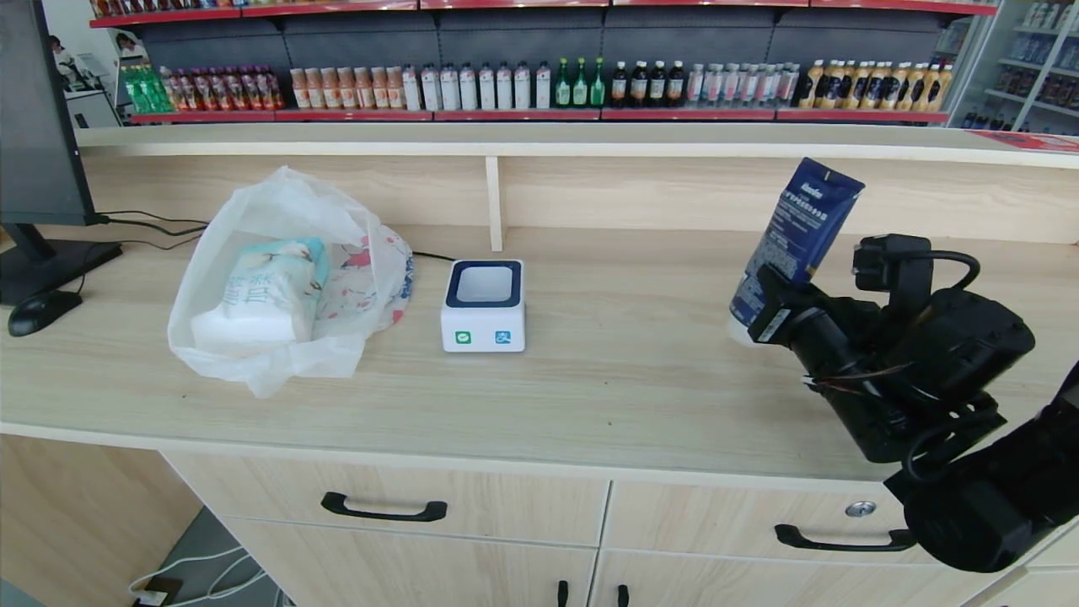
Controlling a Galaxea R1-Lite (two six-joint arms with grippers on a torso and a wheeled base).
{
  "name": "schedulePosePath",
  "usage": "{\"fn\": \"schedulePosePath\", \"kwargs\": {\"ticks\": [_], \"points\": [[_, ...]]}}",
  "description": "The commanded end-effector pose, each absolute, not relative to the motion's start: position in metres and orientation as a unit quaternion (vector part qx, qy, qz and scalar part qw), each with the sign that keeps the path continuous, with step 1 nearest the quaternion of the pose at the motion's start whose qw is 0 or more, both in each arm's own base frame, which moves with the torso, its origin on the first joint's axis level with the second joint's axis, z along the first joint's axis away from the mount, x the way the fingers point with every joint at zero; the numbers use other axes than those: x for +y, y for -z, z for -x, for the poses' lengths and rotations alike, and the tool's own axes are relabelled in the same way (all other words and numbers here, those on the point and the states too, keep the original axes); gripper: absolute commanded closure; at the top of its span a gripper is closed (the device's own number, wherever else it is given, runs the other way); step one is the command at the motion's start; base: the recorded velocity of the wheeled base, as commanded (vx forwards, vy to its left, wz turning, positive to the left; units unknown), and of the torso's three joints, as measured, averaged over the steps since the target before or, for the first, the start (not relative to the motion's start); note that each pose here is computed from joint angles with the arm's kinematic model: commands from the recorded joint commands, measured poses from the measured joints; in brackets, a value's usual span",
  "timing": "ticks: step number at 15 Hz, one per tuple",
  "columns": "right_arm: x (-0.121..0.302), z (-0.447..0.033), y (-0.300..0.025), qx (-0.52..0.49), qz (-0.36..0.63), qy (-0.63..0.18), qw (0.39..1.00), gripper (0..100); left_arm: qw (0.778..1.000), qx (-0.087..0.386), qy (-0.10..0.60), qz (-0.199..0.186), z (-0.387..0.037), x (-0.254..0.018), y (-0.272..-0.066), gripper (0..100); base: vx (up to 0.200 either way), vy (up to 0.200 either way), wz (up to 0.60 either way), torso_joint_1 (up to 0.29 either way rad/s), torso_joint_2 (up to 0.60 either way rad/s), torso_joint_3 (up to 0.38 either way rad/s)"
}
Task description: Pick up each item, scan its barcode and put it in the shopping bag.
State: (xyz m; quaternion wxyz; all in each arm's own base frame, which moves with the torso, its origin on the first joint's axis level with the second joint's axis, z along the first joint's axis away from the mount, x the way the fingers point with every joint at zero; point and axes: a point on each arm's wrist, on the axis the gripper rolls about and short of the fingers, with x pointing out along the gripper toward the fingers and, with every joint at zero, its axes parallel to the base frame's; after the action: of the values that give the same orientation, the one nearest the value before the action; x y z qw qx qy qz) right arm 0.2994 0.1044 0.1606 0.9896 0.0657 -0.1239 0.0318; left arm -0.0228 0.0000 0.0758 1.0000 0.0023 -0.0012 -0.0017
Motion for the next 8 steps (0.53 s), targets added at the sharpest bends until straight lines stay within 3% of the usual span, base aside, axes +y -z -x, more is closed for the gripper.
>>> {"fn": "schedulePosePath", "kwargs": {"ticks": [1, 8], "points": [[0.102, -0.294, -0.167, -0.133, -0.068, -0.031, 0.988, 100, 1.0, -0.002, 0.002, -0.002, 0.023, 0.0, -0.076, 0, 0.0, 0.0, 0.0, 0.0, 0.0, 0.0], [0.104, -0.288, -0.154, -0.106, -0.057, -0.037, 0.992, 100, 1.0, -0.002, 0.002, -0.002, 0.023, 0.0, -0.076, 0, 0.0, 0.0, 0.0, 0.0, 0.0, 0.0]]}}
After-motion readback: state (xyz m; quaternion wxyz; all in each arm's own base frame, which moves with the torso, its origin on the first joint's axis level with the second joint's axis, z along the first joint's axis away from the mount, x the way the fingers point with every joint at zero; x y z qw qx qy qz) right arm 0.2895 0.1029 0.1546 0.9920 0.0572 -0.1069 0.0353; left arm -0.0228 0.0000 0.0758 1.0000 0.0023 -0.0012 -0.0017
